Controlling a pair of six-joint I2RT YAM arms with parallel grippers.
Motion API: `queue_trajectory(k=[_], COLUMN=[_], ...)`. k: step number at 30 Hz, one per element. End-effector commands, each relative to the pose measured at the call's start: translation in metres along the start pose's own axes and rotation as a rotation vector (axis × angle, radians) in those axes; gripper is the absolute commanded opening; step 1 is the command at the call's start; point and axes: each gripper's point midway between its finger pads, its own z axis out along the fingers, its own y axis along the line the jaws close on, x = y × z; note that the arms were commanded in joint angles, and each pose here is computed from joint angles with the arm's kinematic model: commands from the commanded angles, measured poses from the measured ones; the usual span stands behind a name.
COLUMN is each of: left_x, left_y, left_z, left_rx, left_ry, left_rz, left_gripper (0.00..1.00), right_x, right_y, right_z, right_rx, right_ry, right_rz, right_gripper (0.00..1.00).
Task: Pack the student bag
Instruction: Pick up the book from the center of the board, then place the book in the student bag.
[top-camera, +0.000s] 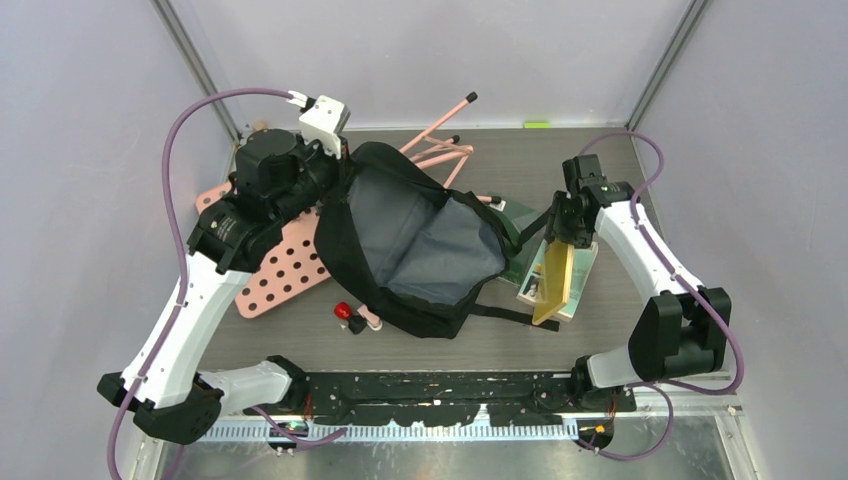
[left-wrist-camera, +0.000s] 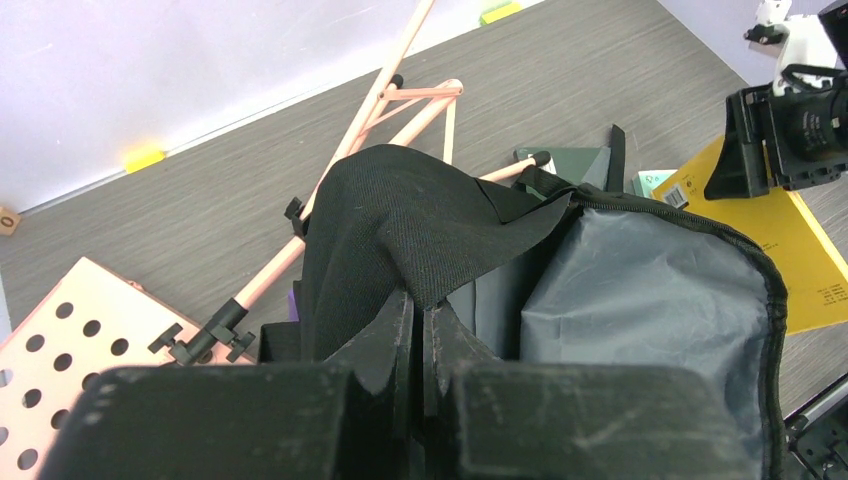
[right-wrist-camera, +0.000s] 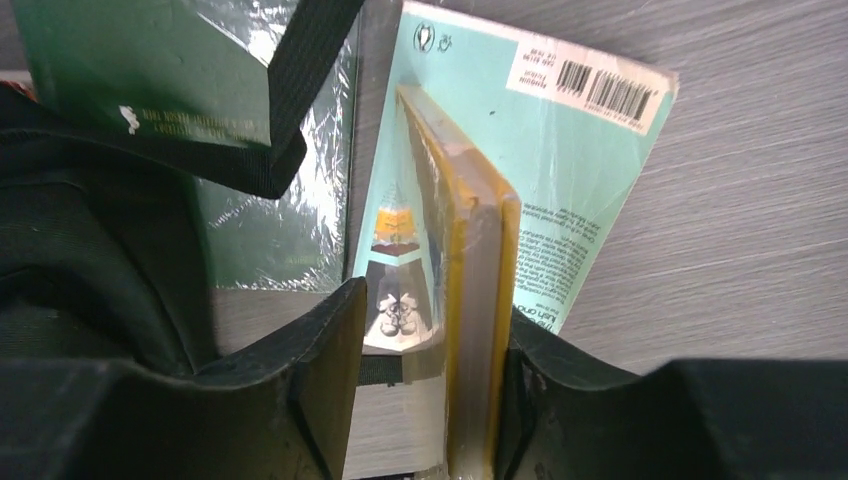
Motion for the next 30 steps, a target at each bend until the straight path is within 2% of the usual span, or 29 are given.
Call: queue_trajectory(k=[1, 3, 4, 6, 12, 15, 21, 25, 27, 30], left_x=[-0.041, -0.042, -0.044, -0.047, -0.060, -0.065, -0.068, -0.072, -0.073, -0.074], left_y=[0.002, 0.001, 0.001, -0.001, -0.013, -0.018, -0.021, -0.022, -0.022, -0.021], left_z=[-0.019, -0.020, -0.021, -0.023, -0.032, -0.035, -0.035, -0.034, -0.033, -0.030], left_rx=[-0.004, 0.000, 0.002, 0.012, 0.074, 0.102, 0.116, 0.117, 0.117, 0.109], left_ry=[-0.150, -0.153, -0.157, -0.165, -0.198, -0.208, -0.205, -0.205, -0.202, -0.198], left_rz=[0.007, 0.005, 0.003, -0.003, -0.025, -0.038, -0.058, -0.073, -0.080, -0.087], left_gripper=[0.00, 0.00, 0.00, 0.00, 0.00, 0.00, 0.00, 0.00, 0.00, 0.00], right_x=[0.006, 0.008, 0.010, 0.002, -0.059, -0.088, -0.116, -0.118, -0.107, -0.092], right_y=[0.007, 0.005, 0.003, 0.000, 0.010, 0.028, 0.071, 0.108, 0.139, 0.170], right_z=[-0.001, -0.003, -0.007, -0.022, -0.116, -0.171, -0.248, -0.285, -0.303, -0.316], right_rx=[-0.030, -0.019, -0.009, 0.009, -0.069, -0.191, -0.473, -0.688, -0.818, -0.921], right_ry=[-0.010, -0.006, 0.001, -0.026, -0.261, -0.390, -0.543, -0.566, -0.521, -0.455], right_rz=[0.030, 0.048, 0.051, 0.073, 0.183, 0.249, 0.353, 0.388, 0.360, 0.326], right_gripper=[0.46, 0.26, 0.10, 0.02, 0.00, 0.00, 0.00, 0.01, 0.01, 0.00])
